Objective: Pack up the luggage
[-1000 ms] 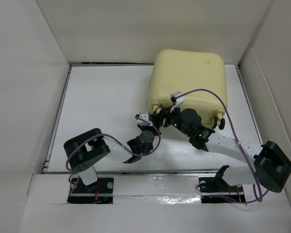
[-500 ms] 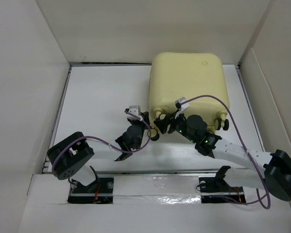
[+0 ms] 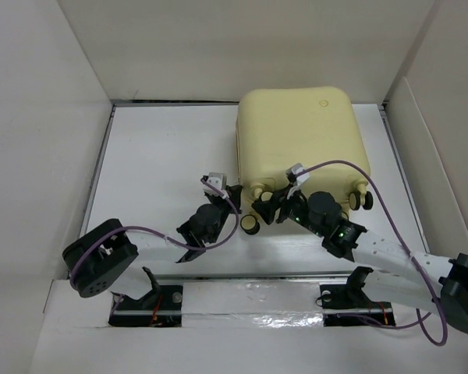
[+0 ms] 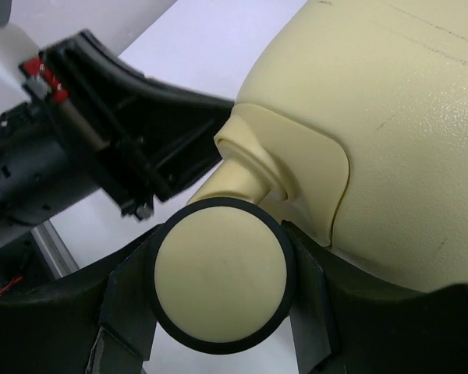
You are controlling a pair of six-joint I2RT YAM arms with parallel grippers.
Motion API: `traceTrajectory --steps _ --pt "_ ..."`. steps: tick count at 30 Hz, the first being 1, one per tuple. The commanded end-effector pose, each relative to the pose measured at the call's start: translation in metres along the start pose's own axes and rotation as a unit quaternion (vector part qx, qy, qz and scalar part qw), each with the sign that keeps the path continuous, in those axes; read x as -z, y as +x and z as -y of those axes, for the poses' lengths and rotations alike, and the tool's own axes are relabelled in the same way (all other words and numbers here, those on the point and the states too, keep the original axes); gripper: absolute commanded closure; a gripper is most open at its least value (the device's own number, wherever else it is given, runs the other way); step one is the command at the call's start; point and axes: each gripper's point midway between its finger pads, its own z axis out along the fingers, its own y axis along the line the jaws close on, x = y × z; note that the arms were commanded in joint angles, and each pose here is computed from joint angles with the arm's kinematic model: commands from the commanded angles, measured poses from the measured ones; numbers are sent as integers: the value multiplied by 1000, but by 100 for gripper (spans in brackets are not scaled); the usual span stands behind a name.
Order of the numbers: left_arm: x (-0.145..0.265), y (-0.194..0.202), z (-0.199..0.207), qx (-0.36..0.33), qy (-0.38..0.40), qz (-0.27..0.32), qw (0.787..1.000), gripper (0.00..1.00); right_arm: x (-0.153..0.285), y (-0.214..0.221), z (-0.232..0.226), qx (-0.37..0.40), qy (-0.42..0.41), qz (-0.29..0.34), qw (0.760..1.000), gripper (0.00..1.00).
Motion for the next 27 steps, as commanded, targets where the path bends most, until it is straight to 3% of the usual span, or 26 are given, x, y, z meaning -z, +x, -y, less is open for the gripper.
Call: traceTrajectory --steps 1,6,7,10,11,15,21,27 --pt "20 36 35 2 93 -60 994 100 -3 -40 -39 6 -75 44 996 100" --pt "34 59 60 -14 120 -87 989 100 -16 -53 -43 18 -83 44 995 100" --pt "35 60 61 -17 117 -87 989 97 -20 -63 -44 21 -85 53 995 100" --pt "33 57 68 -20 129 -84 988 72 -32 -61 -51 27 -104 41 993 100" --pt "35 60 73 -21 138 -88 986 70 -34 -67 -54 27 -108 48 993 100" --pt "38 68 70 -32 131 -96 986 72 -47 -73 -54 29 -109 47 992 100" --pt "29 66 63 -37 111 -89 989 64 -52 -76 -60 28 -124 49 991 100" --pt "17 58 48 -44 64 -73 994 66 -50 -72 -60 24 -126 46 991 100"
